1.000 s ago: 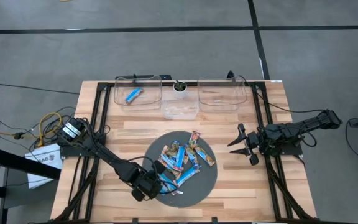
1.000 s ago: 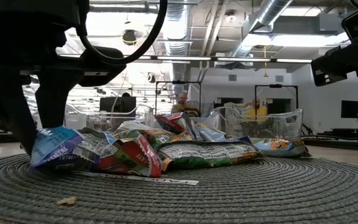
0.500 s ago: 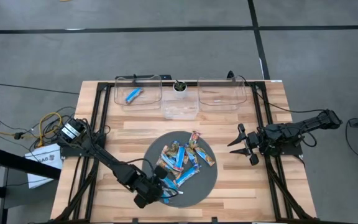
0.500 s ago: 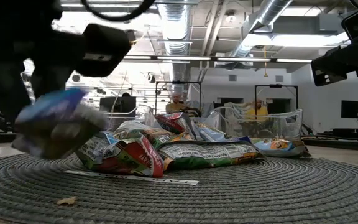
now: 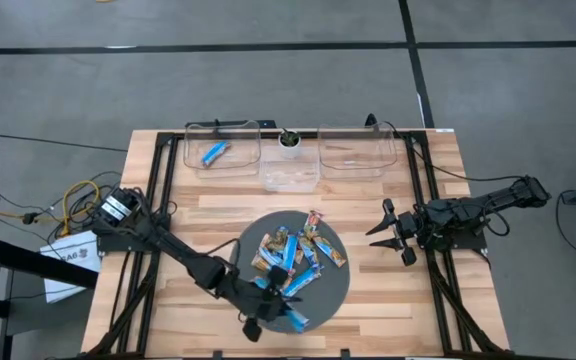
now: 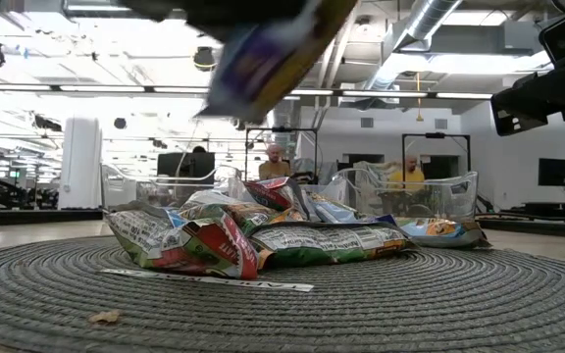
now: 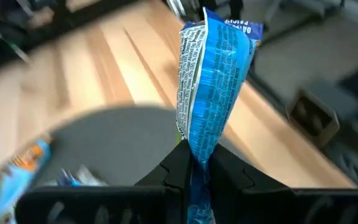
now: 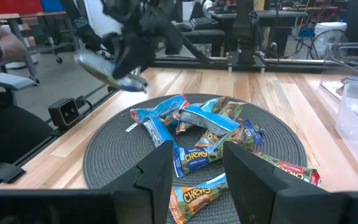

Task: Pick and place Granola Bars by type
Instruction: Put the blue granola bar into the white bin

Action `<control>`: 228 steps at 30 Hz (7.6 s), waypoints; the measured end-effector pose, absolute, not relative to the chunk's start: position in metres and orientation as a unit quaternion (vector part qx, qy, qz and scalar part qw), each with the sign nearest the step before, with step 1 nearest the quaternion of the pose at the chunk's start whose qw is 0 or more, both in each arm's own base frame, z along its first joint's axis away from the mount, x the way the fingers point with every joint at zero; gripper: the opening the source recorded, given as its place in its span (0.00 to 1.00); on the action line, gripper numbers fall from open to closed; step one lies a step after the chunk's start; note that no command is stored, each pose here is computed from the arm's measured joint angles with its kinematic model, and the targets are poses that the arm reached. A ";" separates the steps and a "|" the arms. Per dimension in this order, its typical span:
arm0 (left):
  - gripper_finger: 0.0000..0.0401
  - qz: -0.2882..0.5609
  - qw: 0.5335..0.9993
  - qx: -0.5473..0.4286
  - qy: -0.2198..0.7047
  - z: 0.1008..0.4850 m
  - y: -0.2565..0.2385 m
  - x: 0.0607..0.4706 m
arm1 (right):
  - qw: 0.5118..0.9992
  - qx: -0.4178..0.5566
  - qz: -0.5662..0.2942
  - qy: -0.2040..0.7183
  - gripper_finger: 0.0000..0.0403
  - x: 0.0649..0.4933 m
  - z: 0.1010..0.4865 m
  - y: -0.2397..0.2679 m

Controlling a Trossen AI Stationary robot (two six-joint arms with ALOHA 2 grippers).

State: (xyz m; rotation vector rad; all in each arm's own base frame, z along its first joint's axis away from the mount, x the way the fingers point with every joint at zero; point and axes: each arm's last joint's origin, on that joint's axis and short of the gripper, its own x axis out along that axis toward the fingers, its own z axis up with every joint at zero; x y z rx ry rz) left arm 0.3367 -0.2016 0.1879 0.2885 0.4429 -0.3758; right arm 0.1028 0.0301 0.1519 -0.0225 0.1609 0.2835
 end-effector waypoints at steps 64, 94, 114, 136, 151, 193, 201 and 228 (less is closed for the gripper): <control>0.08 0.472 0.861 0.082 0.172 0.205 0.083 0.381 | 0.987 -0.011 0.141 0.080 0.33 0.103 0.152 0.030; 0.08 0.397 0.835 -0.279 0.260 0.178 0.131 0.349 | 0.987 -0.011 0.141 0.080 0.33 0.103 0.152 0.030; 0.20 0.400 0.835 -0.271 0.264 0.178 0.133 0.347 | 0.987 -0.011 0.141 0.080 0.33 0.103 0.152 0.030; 0.26 0.304 0.898 -0.213 0.236 0.189 0.114 0.365 | 0.987 -0.011 0.141 0.080 0.33 0.103 0.152 0.030; 0.26 0.030 0.964 0.100 0.243 0.199 0.049 0.386 | 0.987 -0.011 0.141 0.080 0.33 0.103 0.152 0.030; 0.26 -0.216 0.791 0.397 0.412 0.208 -0.066 0.435 | 0.987 -0.011 0.141 0.080 0.33 0.103 0.152 0.030; 0.27 -0.188 0.789 0.389 0.438 0.197 -0.066 0.445 | 0.987 -0.011 0.141 0.080 0.33 0.103 0.152 0.030; 0.48 -0.216 0.742 0.405 0.488 0.149 -0.065 0.450 | 0.987 -0.011 0.141 0.080 0.33 0.103 0.152 0.030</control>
